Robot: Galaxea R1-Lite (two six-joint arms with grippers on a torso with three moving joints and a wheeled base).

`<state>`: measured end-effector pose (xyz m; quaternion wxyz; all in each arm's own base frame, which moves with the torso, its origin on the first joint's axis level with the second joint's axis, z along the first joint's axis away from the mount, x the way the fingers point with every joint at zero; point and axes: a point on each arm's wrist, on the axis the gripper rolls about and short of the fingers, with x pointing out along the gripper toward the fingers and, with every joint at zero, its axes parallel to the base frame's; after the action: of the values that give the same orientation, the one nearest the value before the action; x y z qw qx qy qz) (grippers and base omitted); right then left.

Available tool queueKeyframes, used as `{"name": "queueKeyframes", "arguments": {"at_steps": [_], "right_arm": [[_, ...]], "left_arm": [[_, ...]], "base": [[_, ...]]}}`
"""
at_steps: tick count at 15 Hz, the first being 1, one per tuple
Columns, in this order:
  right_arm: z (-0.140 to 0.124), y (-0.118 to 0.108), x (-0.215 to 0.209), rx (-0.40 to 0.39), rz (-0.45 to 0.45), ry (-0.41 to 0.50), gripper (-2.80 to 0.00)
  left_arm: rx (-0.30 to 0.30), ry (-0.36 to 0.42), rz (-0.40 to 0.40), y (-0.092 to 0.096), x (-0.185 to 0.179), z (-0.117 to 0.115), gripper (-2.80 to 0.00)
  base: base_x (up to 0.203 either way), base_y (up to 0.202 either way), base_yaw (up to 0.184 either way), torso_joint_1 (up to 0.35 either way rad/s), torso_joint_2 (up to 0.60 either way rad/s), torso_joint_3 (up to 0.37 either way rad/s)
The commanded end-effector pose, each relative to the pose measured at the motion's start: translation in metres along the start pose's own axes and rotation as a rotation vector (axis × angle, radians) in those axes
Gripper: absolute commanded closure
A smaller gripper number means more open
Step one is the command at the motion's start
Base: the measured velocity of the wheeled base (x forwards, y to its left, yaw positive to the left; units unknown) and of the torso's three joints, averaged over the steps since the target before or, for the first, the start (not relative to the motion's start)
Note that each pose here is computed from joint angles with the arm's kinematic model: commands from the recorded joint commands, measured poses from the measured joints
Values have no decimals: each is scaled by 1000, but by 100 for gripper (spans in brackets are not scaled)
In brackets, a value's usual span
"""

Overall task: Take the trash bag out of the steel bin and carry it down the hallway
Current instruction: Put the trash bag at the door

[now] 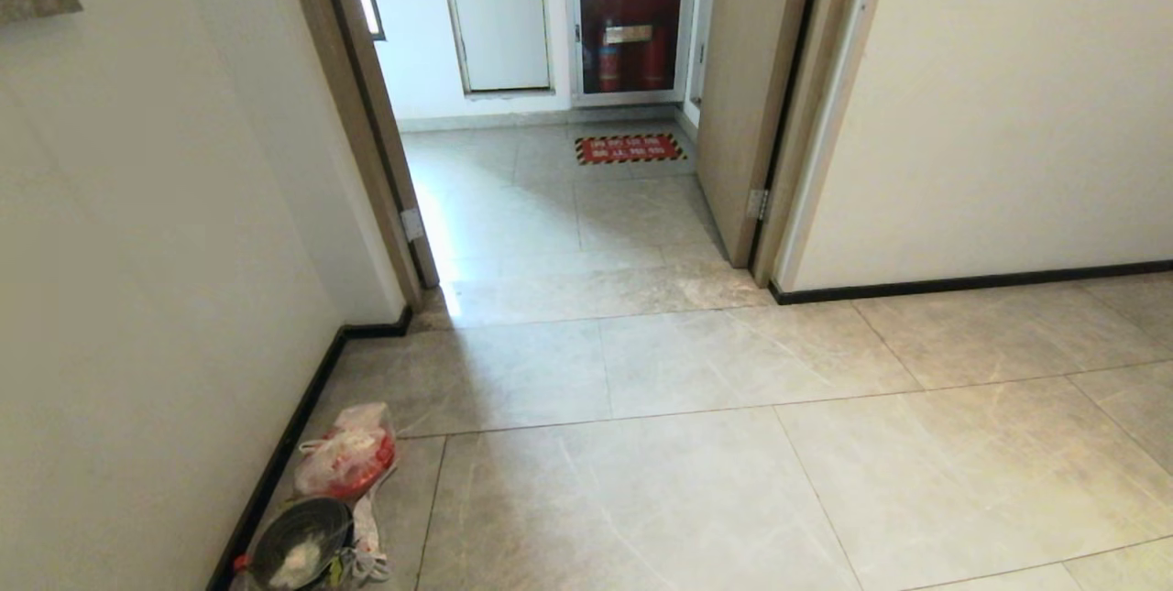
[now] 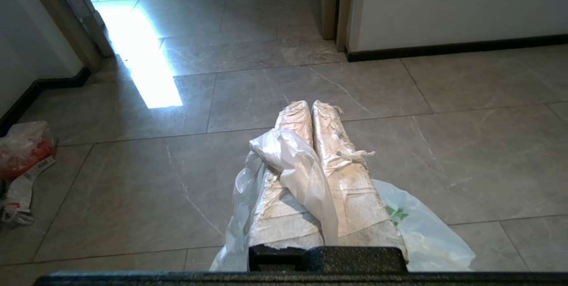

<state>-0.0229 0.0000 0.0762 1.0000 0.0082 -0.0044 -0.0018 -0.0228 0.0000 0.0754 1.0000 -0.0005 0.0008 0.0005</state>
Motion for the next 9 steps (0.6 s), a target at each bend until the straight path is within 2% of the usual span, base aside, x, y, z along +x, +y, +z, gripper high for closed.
{"name": "queueKeyframes", "arguments": {"at_steps": [1, 4, 9], "right_arm": [[0, 0, 0, 0, 1, 1, 0], [0, 0, 0, 0, 1, 1, 0], [0, 0, 0, 0, 1, 0, 0]], "left_arm": [[-1, -2, 1, 0, 0, 0, 0], [-1, -1, 1, 0, 0, 0, 0], [-1, -2, 1, 0, 0, 0, 0]], "base": [[0, 0, 0, 0, 0, 0], [0, 10, -15, 2, 2, 0], [0, 17, -150, 4, 1, 4]]}}
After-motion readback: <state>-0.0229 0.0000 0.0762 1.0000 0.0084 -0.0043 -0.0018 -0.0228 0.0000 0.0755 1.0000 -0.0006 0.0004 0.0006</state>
